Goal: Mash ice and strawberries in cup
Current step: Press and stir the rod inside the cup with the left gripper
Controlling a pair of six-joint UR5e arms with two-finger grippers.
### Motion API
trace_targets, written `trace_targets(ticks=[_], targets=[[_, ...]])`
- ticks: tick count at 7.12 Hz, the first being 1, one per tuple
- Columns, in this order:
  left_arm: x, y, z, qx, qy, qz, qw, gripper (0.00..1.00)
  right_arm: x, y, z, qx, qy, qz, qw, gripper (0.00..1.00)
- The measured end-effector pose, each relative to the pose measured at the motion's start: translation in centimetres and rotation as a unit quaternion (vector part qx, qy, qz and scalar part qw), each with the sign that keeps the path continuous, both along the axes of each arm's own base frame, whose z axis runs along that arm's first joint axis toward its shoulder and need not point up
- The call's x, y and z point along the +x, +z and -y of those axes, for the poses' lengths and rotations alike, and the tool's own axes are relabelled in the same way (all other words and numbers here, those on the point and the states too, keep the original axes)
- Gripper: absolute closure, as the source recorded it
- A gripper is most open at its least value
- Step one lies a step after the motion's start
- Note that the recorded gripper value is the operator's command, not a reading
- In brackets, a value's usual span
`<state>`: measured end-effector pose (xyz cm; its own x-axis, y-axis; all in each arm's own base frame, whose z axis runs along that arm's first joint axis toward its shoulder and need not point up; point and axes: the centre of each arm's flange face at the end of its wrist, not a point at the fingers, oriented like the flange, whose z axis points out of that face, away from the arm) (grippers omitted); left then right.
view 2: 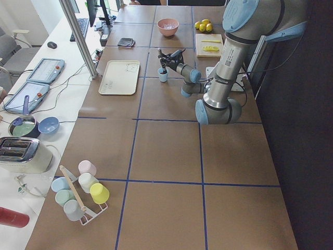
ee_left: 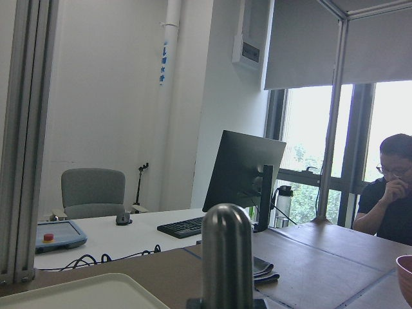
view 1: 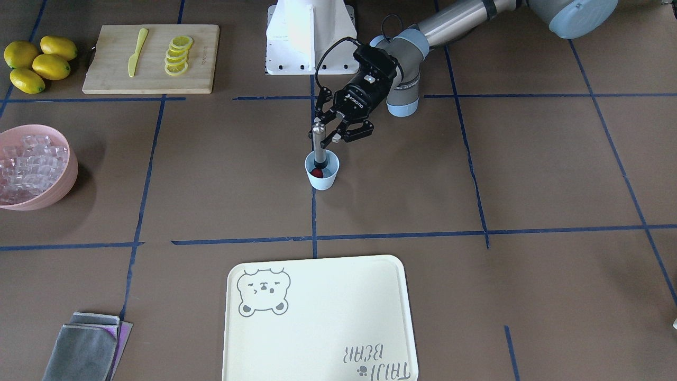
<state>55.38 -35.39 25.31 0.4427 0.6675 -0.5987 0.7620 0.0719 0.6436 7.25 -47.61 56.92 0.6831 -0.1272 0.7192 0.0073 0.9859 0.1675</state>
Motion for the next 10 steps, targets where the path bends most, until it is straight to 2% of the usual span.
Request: trace_targets(ticks=[4,7,10], targets=[[0.0,-0.5,0.2,0.001,-0.001,-0.003,1.0000,1.00,0.0,-0.1,0.1,0.001,0.000,-0.001,1.0000,0.00],[-1.2,-1.1,1.6,0.003,-0.015,-0.010,0.9998,1.00,0.0,-0.2,0.2,0.002,0.000,-0.002,1.0000,0.00],[-4.9,-4.2,3.2,0.012,-0.036,-0.046,0.9982,1.00,0.0,0.0,0.0,0.001,-0.001,-0.004,1.0000,0.00]])
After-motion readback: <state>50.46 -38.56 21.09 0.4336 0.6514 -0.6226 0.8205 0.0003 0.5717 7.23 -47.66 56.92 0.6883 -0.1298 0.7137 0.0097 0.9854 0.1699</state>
